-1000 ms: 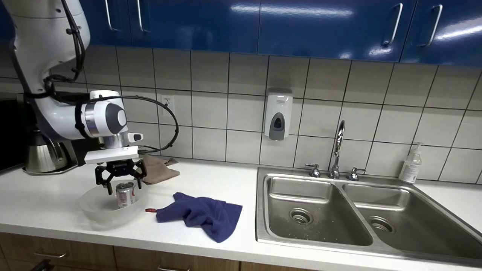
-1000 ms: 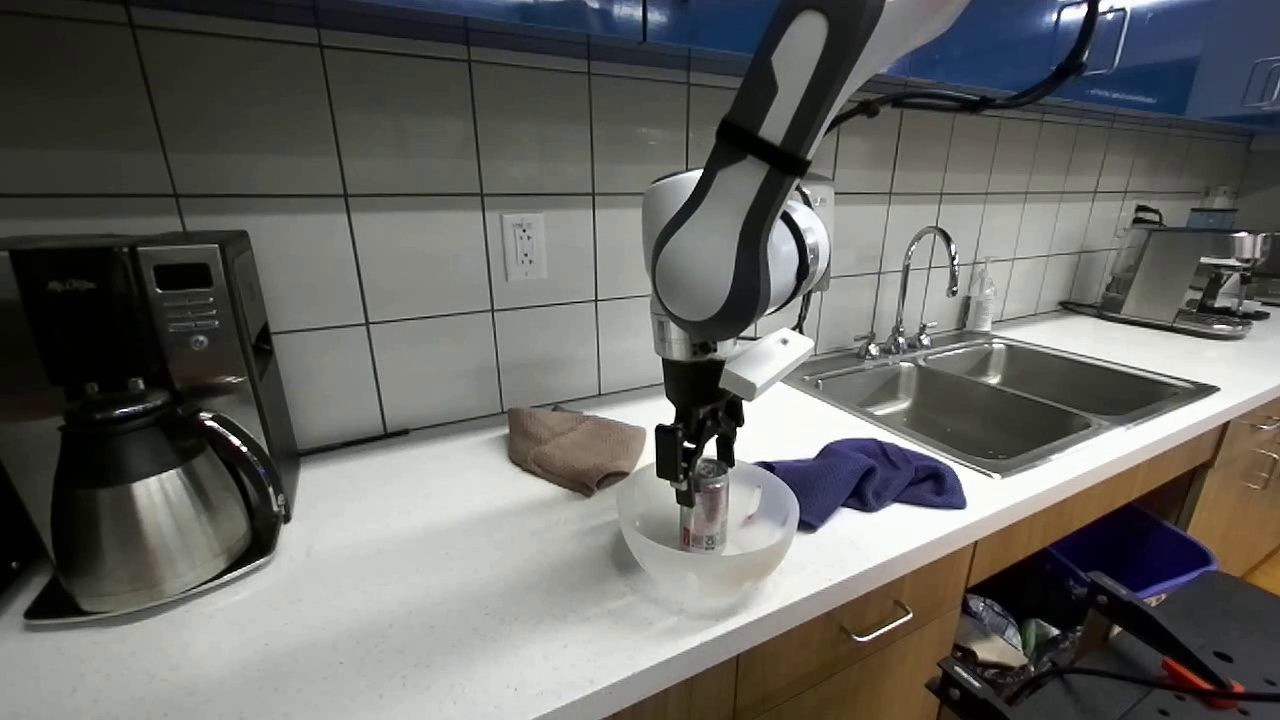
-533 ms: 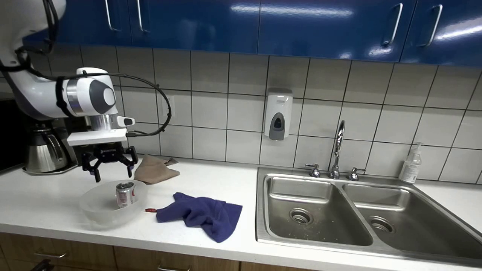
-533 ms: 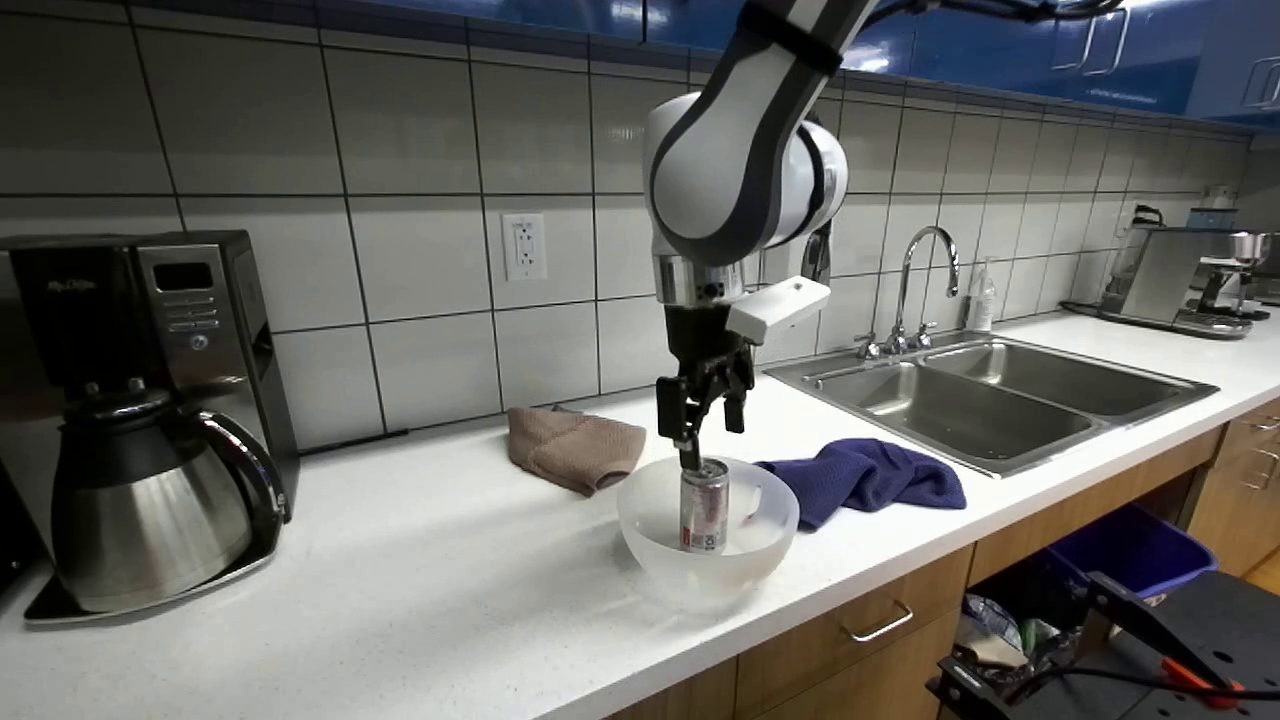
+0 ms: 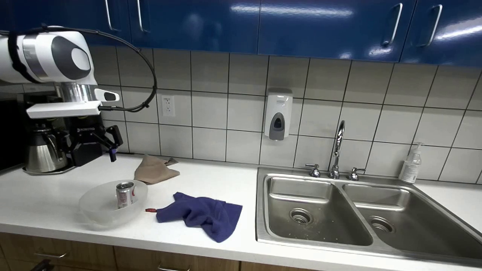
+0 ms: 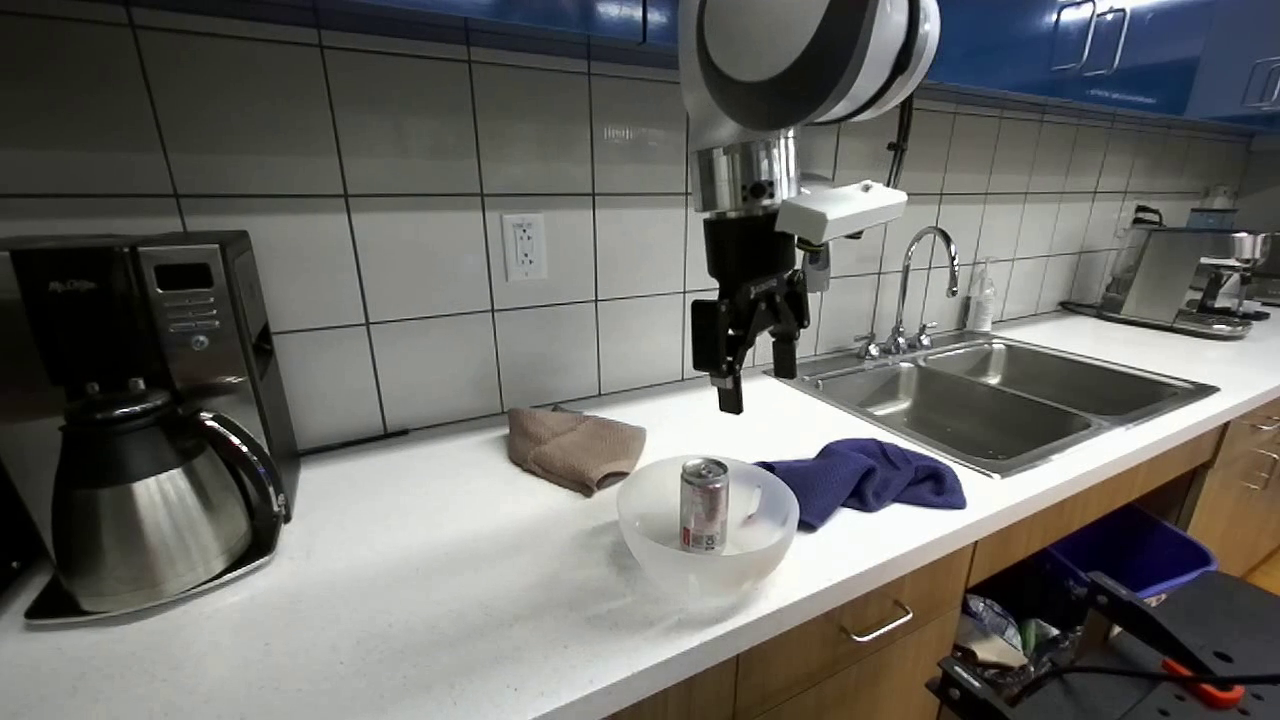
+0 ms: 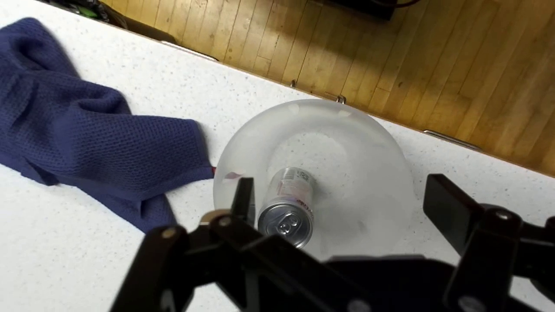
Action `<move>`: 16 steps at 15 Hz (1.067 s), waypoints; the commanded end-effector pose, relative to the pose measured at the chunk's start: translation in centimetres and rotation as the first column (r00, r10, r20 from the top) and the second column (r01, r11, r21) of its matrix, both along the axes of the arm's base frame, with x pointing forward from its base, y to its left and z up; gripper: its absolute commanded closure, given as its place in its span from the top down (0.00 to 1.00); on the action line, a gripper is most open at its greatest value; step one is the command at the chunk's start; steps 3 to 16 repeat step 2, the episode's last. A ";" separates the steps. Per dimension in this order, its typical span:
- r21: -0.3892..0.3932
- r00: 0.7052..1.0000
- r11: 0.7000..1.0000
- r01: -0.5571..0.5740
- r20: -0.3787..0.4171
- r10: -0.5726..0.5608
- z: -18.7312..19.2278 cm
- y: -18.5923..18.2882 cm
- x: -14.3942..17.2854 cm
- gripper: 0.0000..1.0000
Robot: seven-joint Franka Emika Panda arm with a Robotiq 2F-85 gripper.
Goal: Put the grey can in the plastic bowl
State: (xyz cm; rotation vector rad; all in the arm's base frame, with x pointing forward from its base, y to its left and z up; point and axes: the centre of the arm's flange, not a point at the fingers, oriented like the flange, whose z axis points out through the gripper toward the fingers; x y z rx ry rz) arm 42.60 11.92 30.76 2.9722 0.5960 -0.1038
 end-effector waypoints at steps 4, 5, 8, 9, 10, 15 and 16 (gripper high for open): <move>-0.002 1.000 1.000 0.003 -0.001 -0.003 0.0 -0.1 -0.3 1.00; -0.002 1.000 1.000 0.003 -0.001 -0.003 0.0 -0.1 -0.3 1.00; -0.002 1.000 1.000 0.003 -0.001 -0.003 0.0 -0.1 -0.3 1.00; -0.002 1.000 1.000 0.003 -0.001 -0.003 0.0 -0.1 -0.3 1.00; -0.002 1.000 1.000 0.003 -0.001 -0.003 0.0 -0.1 -0.3 1.00; -0.002 1.000 1.000 0.003 -0.001 -0.003 0.0 -0.1 -0.3 1.00; -0.002 1.000 1.000 0.003 -0.001 -0.003 0.0 -0.1 -0.3 1.00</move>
